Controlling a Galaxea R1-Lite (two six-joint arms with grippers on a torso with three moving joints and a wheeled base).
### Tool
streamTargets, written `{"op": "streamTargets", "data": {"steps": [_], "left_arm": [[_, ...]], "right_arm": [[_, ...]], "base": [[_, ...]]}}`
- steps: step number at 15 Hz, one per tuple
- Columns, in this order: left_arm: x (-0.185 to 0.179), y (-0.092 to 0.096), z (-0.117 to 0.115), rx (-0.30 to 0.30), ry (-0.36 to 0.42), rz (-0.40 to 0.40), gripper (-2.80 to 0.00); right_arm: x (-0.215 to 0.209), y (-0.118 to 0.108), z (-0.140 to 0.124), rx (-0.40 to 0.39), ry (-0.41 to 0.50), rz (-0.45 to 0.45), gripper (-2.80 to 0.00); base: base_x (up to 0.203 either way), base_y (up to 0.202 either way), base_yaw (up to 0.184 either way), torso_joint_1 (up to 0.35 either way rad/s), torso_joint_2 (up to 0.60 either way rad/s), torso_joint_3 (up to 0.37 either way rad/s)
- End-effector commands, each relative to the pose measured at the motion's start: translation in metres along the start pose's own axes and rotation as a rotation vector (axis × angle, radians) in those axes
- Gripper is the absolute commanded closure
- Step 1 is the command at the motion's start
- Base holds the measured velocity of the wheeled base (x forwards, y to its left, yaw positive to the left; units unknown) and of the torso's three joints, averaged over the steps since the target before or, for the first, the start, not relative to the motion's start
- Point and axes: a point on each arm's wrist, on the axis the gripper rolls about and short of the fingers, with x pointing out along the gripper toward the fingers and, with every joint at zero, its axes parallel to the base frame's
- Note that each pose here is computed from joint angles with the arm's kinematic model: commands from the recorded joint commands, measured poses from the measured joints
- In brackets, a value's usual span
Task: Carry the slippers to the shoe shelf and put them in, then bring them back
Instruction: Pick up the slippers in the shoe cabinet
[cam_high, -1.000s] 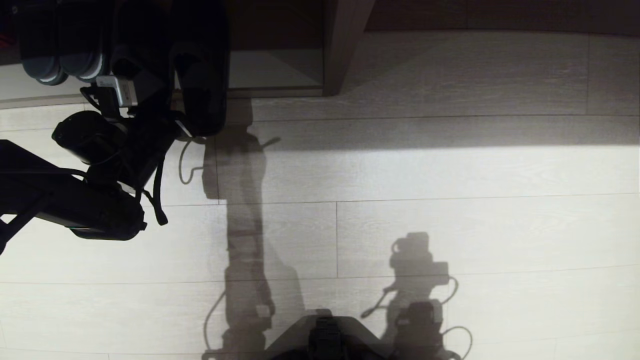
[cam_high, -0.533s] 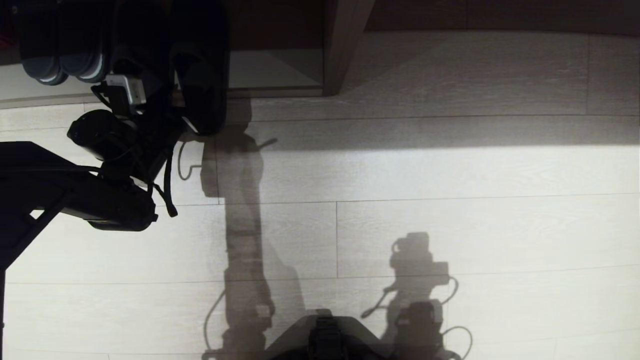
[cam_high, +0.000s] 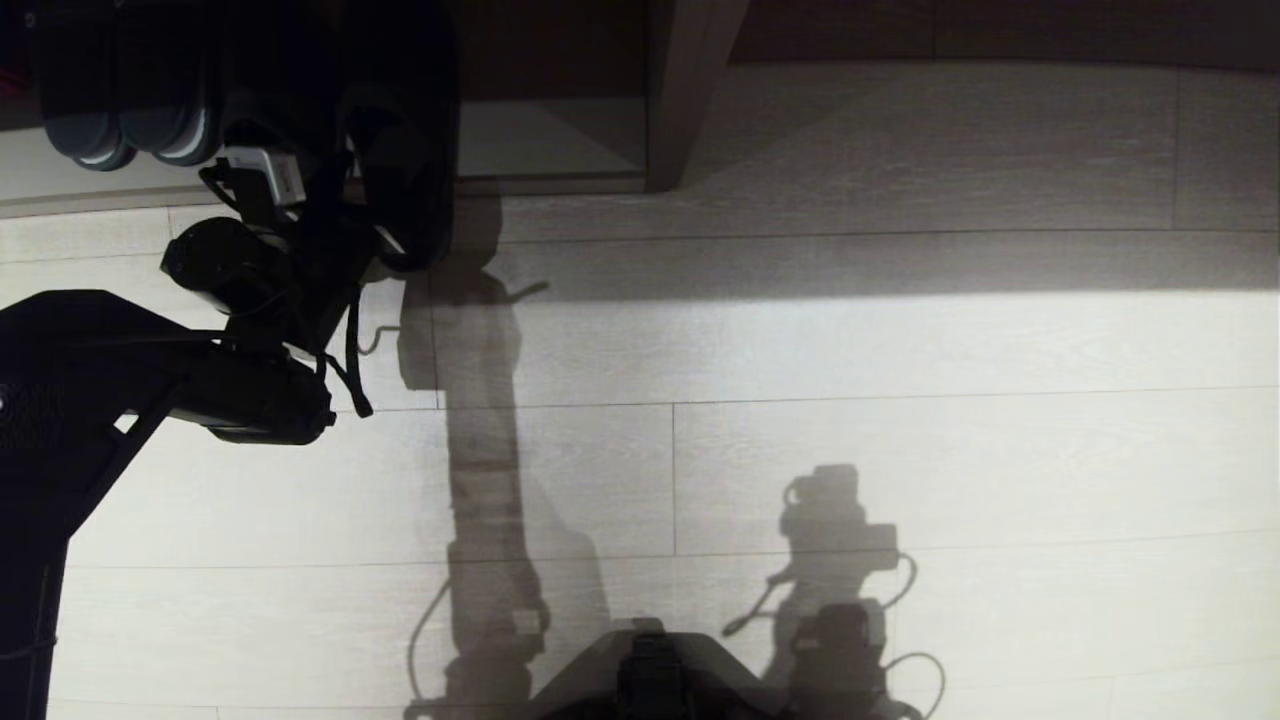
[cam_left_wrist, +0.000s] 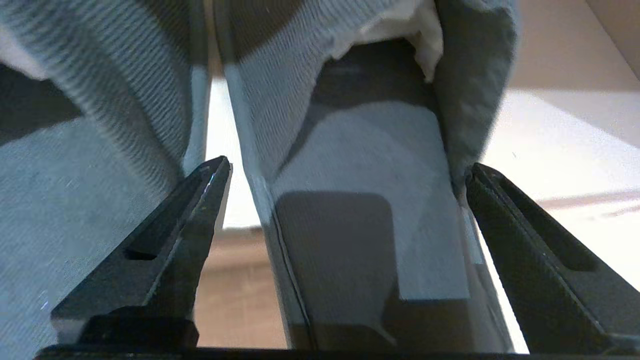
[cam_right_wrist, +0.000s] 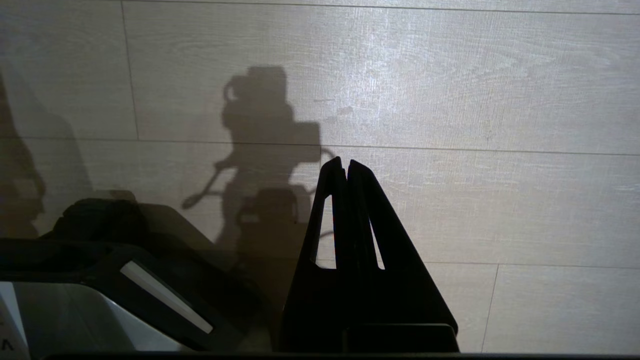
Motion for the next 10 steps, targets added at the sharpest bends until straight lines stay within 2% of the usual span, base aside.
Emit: {"op": "streamTargets", "data": {"steps": [1, 10], "left_arm": [[0.0023, 0.0028, -0.0089, 0.004, -0.012, -0.003, -2.8], [0.0122, 0.005, -0.0124, 0.01, -0.063, -0.015, -2.8]], "right_arm": [[-0.0001, 0.0, 0.0, 0.0, -0.001, 0.001, 0.0], [-0.0001, 0.0, 0.0, 0.0, -0.001, 0.001, 0.0]], "base": [[0.0, 0.0, 0.0, 0.0, 0.0, 0.0], [0.0, 0.0, 0.0, 0.0, 0.0, 0.0]]}}
